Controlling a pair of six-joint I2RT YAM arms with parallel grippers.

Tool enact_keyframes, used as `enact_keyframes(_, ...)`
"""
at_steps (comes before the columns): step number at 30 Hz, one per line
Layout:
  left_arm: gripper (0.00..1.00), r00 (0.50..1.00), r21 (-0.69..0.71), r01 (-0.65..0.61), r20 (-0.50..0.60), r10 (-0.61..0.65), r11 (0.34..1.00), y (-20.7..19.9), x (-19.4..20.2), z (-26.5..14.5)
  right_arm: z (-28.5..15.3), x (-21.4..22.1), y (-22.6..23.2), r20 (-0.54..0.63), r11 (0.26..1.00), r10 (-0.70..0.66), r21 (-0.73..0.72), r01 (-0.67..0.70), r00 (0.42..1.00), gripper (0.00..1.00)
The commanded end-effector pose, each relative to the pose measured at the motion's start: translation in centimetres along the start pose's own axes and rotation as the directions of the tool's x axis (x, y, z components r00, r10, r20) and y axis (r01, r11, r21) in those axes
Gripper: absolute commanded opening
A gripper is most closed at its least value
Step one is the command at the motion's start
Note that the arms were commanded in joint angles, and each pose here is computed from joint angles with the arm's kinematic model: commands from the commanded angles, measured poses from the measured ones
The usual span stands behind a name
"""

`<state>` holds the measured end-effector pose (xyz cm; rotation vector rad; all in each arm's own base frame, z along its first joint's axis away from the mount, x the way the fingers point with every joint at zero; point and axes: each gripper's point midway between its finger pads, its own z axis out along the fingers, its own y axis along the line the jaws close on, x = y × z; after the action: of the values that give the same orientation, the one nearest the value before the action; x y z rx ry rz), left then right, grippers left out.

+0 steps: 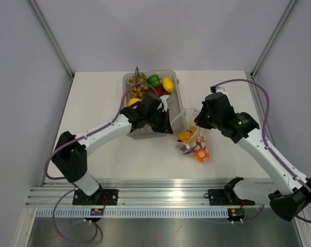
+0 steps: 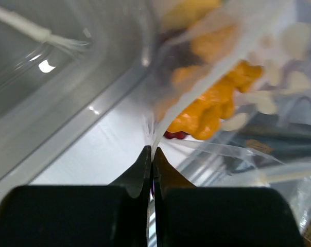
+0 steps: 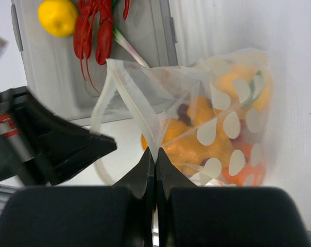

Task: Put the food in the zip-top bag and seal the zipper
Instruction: Adjust the zipper food storage bag at the center of the board.

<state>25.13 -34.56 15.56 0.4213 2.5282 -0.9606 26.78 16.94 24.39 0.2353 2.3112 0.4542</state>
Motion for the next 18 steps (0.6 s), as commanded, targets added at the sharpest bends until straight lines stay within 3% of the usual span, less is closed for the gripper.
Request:
enact_keyframes(1,0.00,0.985,0.253,-0.104,0.163,0.064,0.962,-9.5,-3.9,-7.2,-3.1,-2.9,-0.3,0.124,1.000,0.006,0.009,-0.007,0.992,0.00)
enact_keyframes(5,0.00,0.988,0.370,-0.110,0.139,0.063,0.922,-12.3,-4.2,-7.9,-4.5,-4.0,-1.4,0.179,0.999,-0.004,0.051,-0.006,0.984,0.00)
enact_keyframes(9,0.00,0.994,0.419,-0.102,0.088,0.071,0.902,-13.7,-4.2,-6.0,-3.4,-3.0,-1.0,0.135,0.999,-0.006,0.040,0.001,0.991,0.00)
enact_keyframes(13,0.00,0.995,0.431,-0.101,0.067,0.080,0.897,-14.1,-4.4,-4.7,-3.0,-2.1,-2.2,0.123,0.997,-0.008,0.081,-0.002,0.992,0.00)
enact_keyframes(18,0.00,0.992,0.404,-0.123,0.044,0.115,0.906,-13.2,-4.4,-3.0,-5.0,-3.8,-3.1,0.202,0.994,-0.019,0.112,-0.004,0.979,0.00)
